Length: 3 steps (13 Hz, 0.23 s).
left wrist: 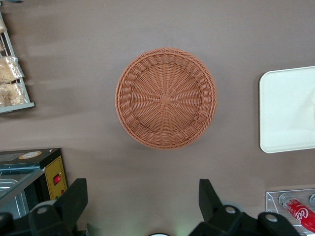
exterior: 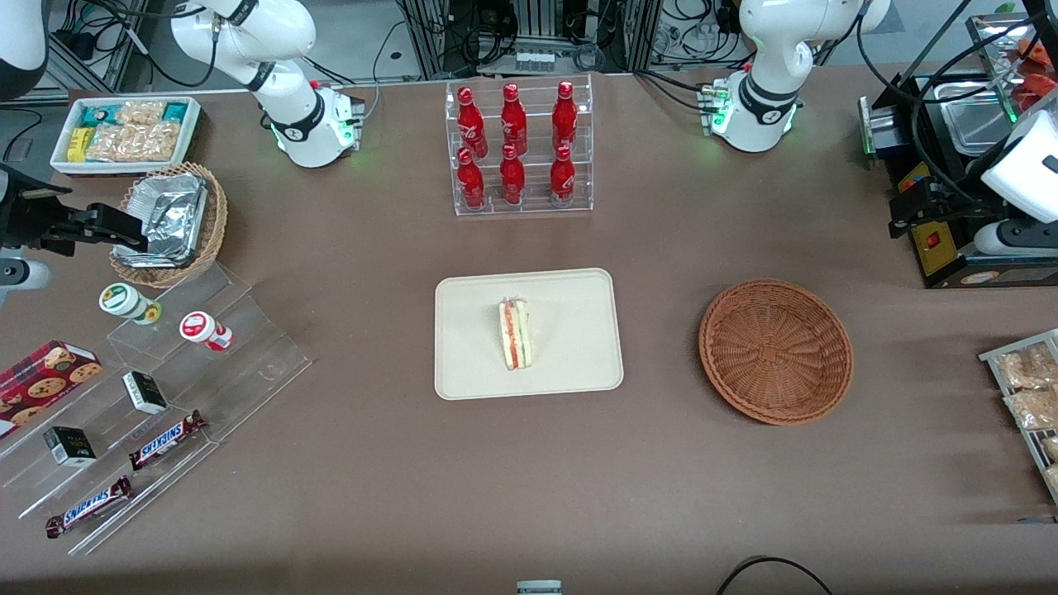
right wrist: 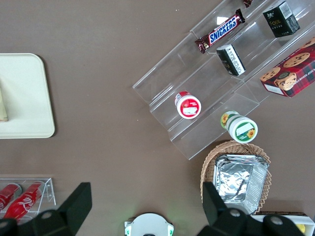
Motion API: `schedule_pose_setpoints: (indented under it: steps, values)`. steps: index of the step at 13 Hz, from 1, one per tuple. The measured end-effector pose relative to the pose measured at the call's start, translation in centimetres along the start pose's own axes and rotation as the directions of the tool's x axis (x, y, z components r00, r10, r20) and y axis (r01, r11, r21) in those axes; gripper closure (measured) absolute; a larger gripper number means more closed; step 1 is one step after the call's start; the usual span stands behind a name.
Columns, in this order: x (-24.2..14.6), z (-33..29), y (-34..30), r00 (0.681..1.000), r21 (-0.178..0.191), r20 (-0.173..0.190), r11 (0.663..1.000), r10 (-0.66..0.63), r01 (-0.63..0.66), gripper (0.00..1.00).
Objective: Place sandwich from basket to tray
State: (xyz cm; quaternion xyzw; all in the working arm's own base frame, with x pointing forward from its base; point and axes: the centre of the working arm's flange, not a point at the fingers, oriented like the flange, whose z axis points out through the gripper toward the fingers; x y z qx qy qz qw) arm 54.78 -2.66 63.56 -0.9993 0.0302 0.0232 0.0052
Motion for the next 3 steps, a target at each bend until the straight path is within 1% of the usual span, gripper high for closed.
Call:
schedule_pose_setpoints:
  steps: [3]
  values:
    - [-0.01, -0.19, -0.31, 1.0, -0.007, -0.004, 1.0, -0.006, 0.006, 0.0]
